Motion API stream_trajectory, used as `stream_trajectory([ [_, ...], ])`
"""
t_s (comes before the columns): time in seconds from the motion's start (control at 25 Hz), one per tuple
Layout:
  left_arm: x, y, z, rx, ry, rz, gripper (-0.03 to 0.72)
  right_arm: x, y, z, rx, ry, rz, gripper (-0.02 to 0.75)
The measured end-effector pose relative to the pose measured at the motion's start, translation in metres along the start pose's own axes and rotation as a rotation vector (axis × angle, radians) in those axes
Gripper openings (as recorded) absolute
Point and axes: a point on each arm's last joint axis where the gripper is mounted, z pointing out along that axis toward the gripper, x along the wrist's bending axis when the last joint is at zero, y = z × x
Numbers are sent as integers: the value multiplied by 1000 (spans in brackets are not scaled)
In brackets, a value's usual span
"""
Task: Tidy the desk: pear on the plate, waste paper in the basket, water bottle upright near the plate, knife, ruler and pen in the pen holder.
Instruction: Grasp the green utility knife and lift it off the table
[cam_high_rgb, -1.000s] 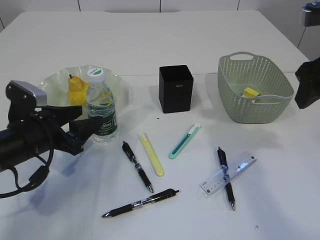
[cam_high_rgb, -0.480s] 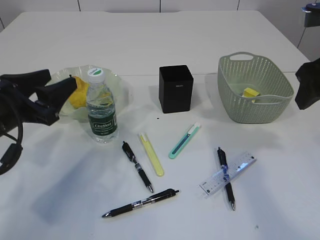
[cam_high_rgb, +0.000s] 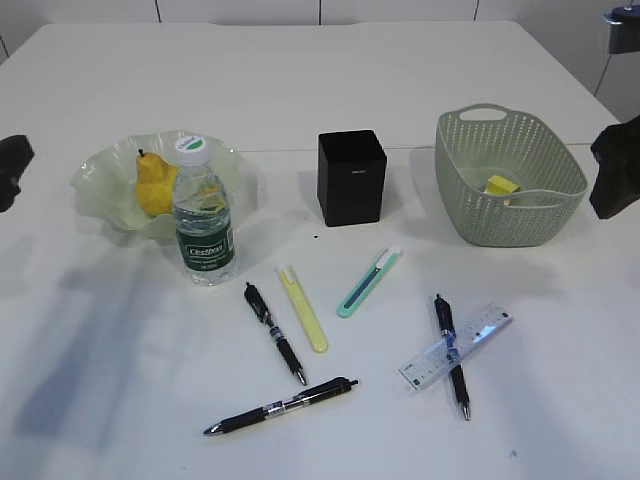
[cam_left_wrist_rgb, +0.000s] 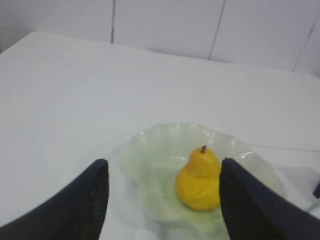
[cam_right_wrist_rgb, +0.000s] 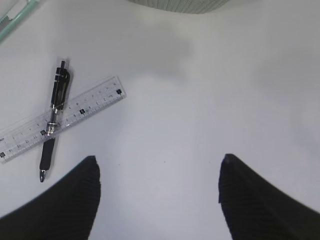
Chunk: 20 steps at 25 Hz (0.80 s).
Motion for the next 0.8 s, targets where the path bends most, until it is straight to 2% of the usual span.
stream_trajectory([
  [0.16, 16, -1, -7, 127, 103, -16, 488, 0, 0, 0, 0, 2, 1, 547],
  [0.44, 16, -5, -31, 431, 179, 46, 484, 0, 0, 0, 2, 5, 2, 547],
  [0.64, 16, -1, -51, 555, 250, 38, 483, 1, 0, 0, 2, 7, 3, 547],
  [0.8, 20, 3, -59, 721, 337, 24, 480, 1, 0, 0, 2, 7, 3, 547],
])
